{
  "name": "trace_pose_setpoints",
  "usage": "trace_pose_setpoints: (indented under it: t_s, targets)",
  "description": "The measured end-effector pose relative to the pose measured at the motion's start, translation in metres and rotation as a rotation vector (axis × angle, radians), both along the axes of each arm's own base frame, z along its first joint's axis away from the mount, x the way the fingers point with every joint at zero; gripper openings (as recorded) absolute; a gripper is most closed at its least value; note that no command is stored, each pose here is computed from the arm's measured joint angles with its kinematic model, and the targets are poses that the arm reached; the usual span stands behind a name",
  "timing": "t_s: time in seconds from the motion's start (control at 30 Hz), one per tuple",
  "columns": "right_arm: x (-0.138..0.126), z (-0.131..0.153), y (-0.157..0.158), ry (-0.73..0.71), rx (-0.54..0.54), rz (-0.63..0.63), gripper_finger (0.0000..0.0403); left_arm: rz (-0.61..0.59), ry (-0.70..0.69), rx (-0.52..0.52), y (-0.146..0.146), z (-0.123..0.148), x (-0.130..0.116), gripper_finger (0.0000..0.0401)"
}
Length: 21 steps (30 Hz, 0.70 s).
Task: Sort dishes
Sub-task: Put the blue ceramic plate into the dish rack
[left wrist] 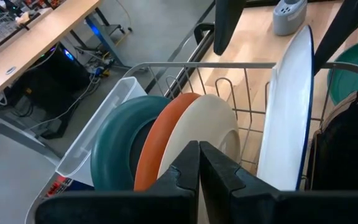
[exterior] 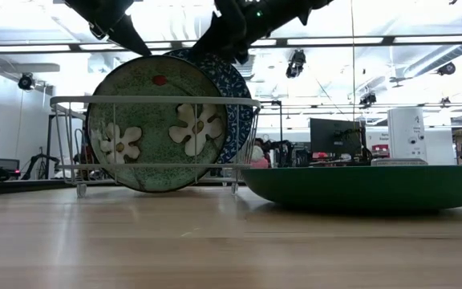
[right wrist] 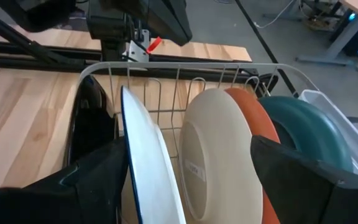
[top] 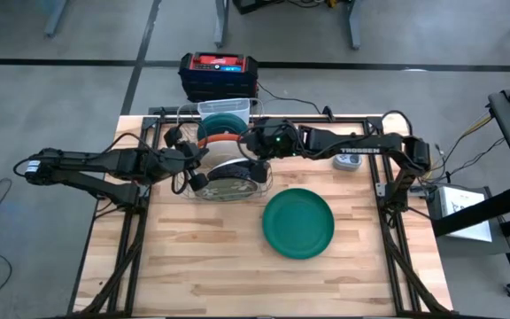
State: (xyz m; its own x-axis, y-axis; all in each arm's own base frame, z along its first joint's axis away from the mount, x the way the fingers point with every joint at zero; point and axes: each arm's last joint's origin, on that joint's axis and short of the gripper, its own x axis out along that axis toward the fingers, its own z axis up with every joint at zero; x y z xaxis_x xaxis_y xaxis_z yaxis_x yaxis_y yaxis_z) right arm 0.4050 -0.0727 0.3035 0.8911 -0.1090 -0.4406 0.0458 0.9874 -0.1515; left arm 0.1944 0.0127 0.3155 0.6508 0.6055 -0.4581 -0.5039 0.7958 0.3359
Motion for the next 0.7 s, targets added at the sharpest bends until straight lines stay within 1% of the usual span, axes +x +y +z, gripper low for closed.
trace_pose_setpoints:
  t_s: [0.27,0.37,0.57,0.7]
  targets:
    - [-0.013,0.012,0.002,0.028,0.000,0.003,0.0323,0.001,-0.003,-0.004,0.000,0.000,0.000,0.0000]
    - [-0.018,0.011,0.004,0.072,0.013,0.012,0.0323,0.000,-0.002,-0.004,0.000,0.000,0.000,0.0000]
    - [-0.029,0.003,0.006,0.223,0.046,0.032,0.0323,-0.001,0.000,-0.004,0.000,0.000,0.000,0.0000]
    - [-0.042,0.007,0.008,0.282,0.055,0.033,0.0323,-0.001,0.003,-0.004,0.000,0.000,0.000,0.0000]
